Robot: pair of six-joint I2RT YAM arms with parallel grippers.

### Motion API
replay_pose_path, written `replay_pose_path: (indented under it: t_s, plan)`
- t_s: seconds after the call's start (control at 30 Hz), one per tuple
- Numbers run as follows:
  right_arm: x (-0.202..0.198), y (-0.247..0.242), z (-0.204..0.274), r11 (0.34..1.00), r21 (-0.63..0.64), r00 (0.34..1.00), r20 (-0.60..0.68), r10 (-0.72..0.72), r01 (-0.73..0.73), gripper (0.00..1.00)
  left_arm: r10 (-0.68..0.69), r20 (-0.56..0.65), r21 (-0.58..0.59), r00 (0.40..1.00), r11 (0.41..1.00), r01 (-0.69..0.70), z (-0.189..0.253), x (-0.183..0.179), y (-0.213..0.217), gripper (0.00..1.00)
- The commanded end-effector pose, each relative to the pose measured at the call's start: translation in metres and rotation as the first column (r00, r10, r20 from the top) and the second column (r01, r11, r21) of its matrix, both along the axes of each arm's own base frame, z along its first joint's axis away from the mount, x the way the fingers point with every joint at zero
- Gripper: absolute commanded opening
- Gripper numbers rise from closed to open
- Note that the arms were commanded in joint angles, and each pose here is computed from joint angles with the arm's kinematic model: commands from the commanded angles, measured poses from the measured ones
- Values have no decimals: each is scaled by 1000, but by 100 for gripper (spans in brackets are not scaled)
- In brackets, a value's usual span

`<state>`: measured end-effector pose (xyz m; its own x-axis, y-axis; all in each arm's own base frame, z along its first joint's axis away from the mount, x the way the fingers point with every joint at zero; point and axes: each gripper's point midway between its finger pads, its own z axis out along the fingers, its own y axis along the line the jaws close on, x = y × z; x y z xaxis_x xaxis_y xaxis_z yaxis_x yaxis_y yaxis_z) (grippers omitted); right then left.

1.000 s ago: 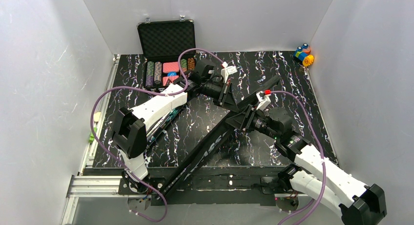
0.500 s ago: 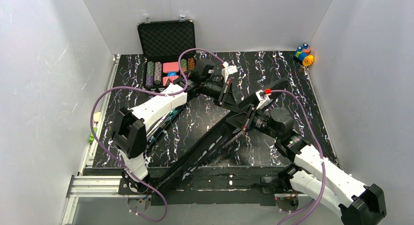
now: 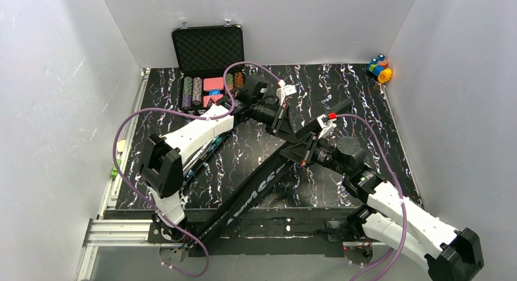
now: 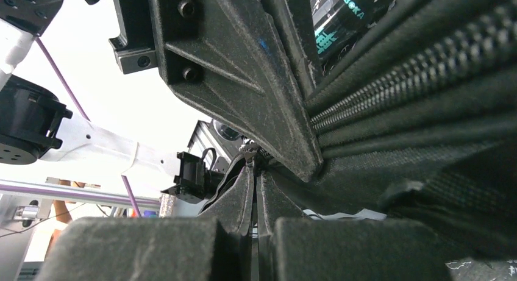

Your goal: Pack up the badminton gear

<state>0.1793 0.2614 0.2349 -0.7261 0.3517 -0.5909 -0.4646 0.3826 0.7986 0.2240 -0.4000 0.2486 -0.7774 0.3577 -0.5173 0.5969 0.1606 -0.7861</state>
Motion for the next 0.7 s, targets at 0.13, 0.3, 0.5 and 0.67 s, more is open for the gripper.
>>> replay_pose_path:
  t_s: [0.13,0.3,0.5,0.67]
  plan:
    - [-46,39,17,973,15,973,8,230,-230,1,29,131,-47,991,999,-23,33,20,-12,0]
    - [-64,52,11,947,-27,948,-26,318,-319,1,61,139,-32,988,998,-57,31,44,-23,0]
    - [-71,65,7,927,-60,928,-63,367,-371,1,93,161,-34,983,996,-88,36,59,-31,0]
    - [-81,79,3,889,-90,892,-101,440,-449,1,142,207,-46,968,990,-135,50,81,-37,0]
